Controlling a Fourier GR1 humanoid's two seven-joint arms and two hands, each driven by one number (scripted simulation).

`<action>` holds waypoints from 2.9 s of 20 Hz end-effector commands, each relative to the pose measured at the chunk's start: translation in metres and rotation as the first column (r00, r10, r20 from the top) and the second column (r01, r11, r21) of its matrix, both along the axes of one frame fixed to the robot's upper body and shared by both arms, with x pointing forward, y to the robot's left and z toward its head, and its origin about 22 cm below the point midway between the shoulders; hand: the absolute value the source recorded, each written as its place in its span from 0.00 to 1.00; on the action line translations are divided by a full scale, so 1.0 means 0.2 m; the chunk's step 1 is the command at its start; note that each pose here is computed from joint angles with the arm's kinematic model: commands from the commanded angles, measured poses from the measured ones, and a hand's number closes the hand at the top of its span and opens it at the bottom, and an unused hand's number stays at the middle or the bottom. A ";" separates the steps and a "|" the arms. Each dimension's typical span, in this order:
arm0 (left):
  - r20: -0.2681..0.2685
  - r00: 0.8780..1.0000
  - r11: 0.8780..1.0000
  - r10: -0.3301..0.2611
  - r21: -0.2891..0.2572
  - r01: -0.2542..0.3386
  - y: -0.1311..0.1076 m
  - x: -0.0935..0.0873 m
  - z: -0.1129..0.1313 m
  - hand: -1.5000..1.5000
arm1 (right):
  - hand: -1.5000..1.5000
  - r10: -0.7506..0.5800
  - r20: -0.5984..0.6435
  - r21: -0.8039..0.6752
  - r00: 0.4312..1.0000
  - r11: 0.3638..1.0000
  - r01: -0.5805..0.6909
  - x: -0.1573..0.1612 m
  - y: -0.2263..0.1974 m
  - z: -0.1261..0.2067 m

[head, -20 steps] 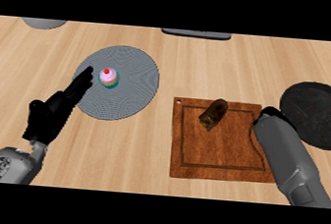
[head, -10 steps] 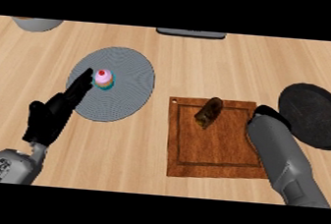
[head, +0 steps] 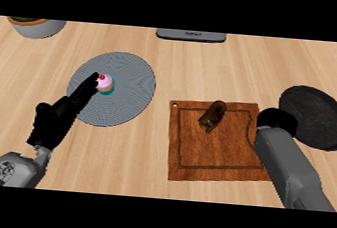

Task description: Pick the sweet potato from the cutting board and place it in the pan

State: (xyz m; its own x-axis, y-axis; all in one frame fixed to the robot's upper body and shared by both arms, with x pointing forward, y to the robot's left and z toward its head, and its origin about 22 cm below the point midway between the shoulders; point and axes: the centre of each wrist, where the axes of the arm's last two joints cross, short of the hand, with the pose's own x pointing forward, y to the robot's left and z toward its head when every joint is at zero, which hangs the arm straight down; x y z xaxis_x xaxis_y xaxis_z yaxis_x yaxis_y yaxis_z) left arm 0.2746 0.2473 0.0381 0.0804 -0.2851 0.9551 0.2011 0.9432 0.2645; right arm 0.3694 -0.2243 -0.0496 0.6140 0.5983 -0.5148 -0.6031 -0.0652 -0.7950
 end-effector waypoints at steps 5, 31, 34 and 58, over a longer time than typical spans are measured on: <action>-0.032 0.999 1.000 0.018 -0.001 -0.018 0.01 -0.01 -0.03 0.50 | 1.00 0.519 0.451 0.028 0.726 0.805 -0.593 0.06 0.61 0.32; 0.049 0.999 1.000 0.019 0.010 -0.020 0.02 0.07 0.10 0.50 | 1.00 0.360 0.913 -0.128 0.192 0.701 -0.702 -0.47 -0.56 0.53; 0.056 0.998 1.000 0.029 -0.014 -0.028 0.00 -0.03 0.03 0.50 | 1.00 0.365 0.908 -0.127 0.206 0.708 -0.694 -0.45 -0.73 0.43; 0.069 0.997 0.999 -0.034 -0.004 0.035 -0.09 -0.05 0.03 0.50 | 0.00 0.147 0.859 0.197 0.491 0.790 -0.580 -0.16 -1.20 0.40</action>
